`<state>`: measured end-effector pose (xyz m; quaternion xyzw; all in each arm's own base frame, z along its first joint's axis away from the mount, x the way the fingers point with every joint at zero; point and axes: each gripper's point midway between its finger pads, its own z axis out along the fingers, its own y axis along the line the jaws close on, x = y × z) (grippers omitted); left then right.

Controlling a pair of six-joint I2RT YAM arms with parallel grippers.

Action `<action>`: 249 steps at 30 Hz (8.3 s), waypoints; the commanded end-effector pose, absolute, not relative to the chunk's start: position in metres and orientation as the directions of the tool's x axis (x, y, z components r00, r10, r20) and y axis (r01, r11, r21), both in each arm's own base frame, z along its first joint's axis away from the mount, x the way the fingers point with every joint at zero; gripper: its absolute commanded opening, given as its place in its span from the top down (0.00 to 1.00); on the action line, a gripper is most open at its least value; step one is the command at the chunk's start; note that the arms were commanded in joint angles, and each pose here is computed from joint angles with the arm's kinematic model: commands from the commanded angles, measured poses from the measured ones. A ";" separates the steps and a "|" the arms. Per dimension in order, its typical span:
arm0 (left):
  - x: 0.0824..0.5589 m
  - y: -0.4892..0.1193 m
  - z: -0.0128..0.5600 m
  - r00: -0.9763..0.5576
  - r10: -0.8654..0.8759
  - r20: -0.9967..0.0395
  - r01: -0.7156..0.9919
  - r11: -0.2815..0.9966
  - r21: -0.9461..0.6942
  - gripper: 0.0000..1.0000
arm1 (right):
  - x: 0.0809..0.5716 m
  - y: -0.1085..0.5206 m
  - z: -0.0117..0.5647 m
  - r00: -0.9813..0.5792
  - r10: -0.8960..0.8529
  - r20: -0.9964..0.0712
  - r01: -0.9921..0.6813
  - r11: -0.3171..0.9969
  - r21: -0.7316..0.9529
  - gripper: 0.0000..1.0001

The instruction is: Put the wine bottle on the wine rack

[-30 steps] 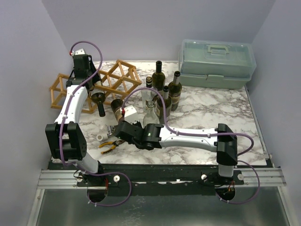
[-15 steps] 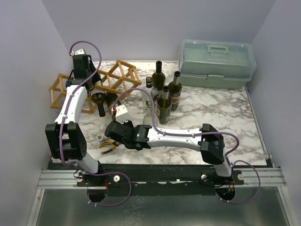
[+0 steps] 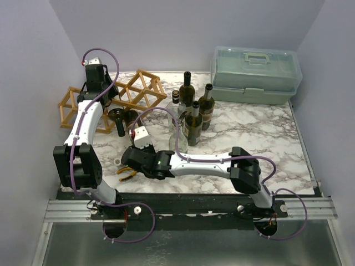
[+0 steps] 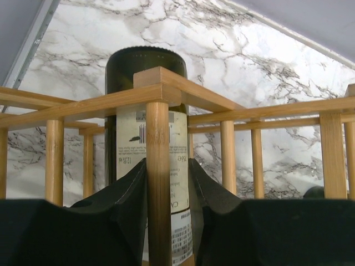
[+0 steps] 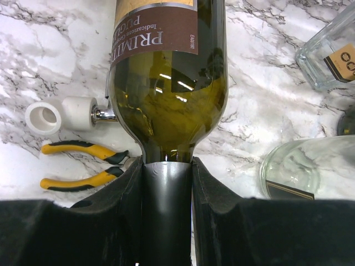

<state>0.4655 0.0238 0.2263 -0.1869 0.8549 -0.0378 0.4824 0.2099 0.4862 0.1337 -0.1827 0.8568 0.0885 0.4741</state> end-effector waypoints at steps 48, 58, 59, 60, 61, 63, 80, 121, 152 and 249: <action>0.456 0.016 0.189 -0.592 -0.398 -0.700 -0.263 0.917 -0.299 0.98 | 0.312 0.507 0.166 -0.229 0.041 -0.972 -0.232 0.968 0.095 1.00; 0.456 0.017 0.187 -0.599 -0.404 -0.691 -0.269 0.915 -0.302 1.00 | 0.329 0.507 0.154 -0.100 0.075 -0.992 -0.151 0.984 0.089 1.00; 0.456 0.017 0.185 -0.602 -0.404 -0.688 -0.270 0.915 -0.301 1.00 | 0.331 0.507 0.155 -0.080 0.072 -0.994 -0.153 0.985 0.084 0.99; 0.456 0.017 0.186 -0.601 -0.404 -0.690 -0.270 0.915 -0.301 1.00 | 0.333 0.507 0.156 -0.063 0.076 -0.995 -0.148 0.985 0.084 0.99; 0.456 0.018 0.186 -0.601 -0.405 -0.689 -0.271 0.914 -0.301 1.00 | 0.336 0.508 0.153 -0.058 0.068 -0.996 -0.143 0.987 0.076 0.99; 0.456 0.018 0.185 -0.602 -0.406 -0.687 -0.272 0.914 -0.302 1.00 | 0.342 0.513 0.151 -0.054 0.069 -0.996 -0.152 0.985 0.076 0.99; 0.457 0.021 0.181 -0.607 -0.418 -0.676 -0.280 0.908 -0.311 1.00 | 0.356 0.507 0.099 -0.027 0.005 -1.000 -0.235 0.972 0.011 0.99; 0.457 0.017 0.180 -0.611 -0.437 -0.661 -0.277 0.899 -0.339 1.00 | 0.423 0.533 0.082 -0.061 -0.089 -0.994 -0.231 0.970 -0.072 0.79; 0.447 0.022 0.207 -0.566 -0.429 -0.704 -0.261 0.903 -0.341 0.32 | 0.317 0.543 0.140 -0.319 -0.118 -0.941 -0.514 0.855 0.067 0.05; 0.321 -0.239 0.438 -0.478 -0.459 -0.749 0.626 0.421 -0.657 0.15 | 0.263 0.073 0.474 0.230 0.625 -0.746 0.067 0.754 0.653 0.99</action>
